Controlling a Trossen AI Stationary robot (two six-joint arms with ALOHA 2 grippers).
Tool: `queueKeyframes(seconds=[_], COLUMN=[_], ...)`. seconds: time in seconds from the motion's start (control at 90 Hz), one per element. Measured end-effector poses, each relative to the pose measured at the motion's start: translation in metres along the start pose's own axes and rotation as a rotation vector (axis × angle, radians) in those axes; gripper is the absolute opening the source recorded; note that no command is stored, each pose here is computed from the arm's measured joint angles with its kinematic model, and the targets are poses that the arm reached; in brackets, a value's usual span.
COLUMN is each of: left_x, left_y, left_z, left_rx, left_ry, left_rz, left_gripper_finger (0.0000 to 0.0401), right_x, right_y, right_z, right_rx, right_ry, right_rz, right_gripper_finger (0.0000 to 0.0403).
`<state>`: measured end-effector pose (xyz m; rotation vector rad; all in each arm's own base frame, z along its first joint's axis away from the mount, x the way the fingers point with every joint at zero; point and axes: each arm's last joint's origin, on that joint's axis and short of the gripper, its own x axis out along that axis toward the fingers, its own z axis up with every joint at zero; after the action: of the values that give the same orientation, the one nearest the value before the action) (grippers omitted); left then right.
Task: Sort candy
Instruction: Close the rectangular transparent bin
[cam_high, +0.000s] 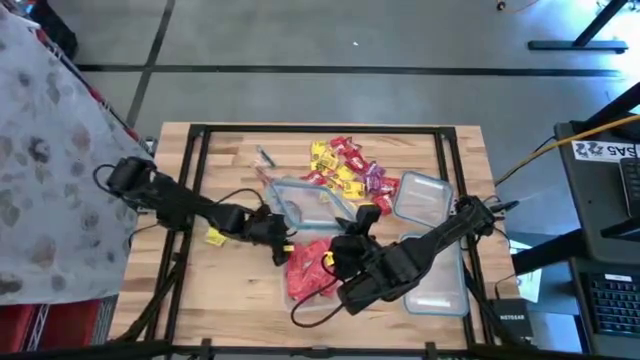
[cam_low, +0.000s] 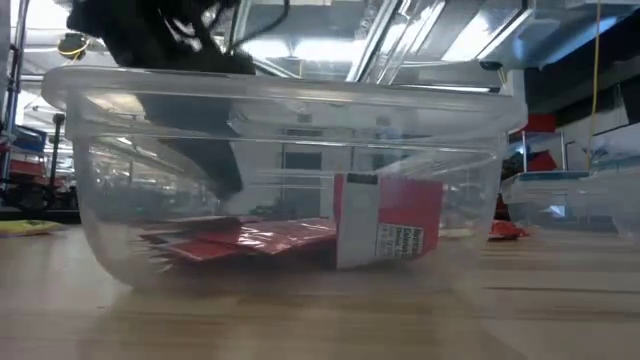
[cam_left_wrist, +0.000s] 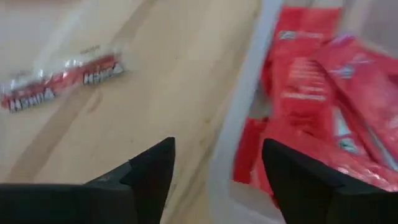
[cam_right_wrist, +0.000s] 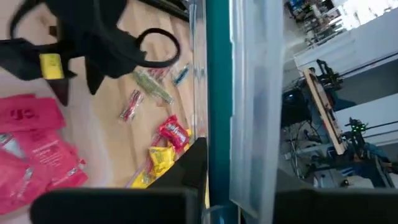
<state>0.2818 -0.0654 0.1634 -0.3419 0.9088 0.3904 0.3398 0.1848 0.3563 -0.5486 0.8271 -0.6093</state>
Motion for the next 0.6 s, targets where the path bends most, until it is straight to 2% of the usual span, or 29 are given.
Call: queueKeyframes(seconds=[0.111, 0.333, 0.456, 0.6], left_x=[0.003, 0.002, 0.002, -0.008], left_y=[0.007, 0.032, 0.043, 0.055], left_z=[-0.002, -0.008, -0.004, 0.007], left_rx=[-0.037, -0.106, -0.129, -0.154], left_ry=[0.05, 0.143, 0.141, 0.103], left_rz=[0.053, 0.25, 0.314, 0.314], left_gripper_finger=[0.0166, 0.0078, 0.0064, 0.0077], right_x=[0.0, 0.0, 0.0, 0.0], right_y=[0.0, -0.001, -0.001, -0.001], right_z=[0.0, 0.001, 0.001, 0.001], right_rx=[0.0, -0.032, -0.049, -0.051], right_ry=[-0.002, -0.022, -0.024, -0.026], right_rz=[-0.003, -0.04, -0.044, -0.049], right_gripper_finger=[0.0028, 0.0028, 0.0028, 0.0029])
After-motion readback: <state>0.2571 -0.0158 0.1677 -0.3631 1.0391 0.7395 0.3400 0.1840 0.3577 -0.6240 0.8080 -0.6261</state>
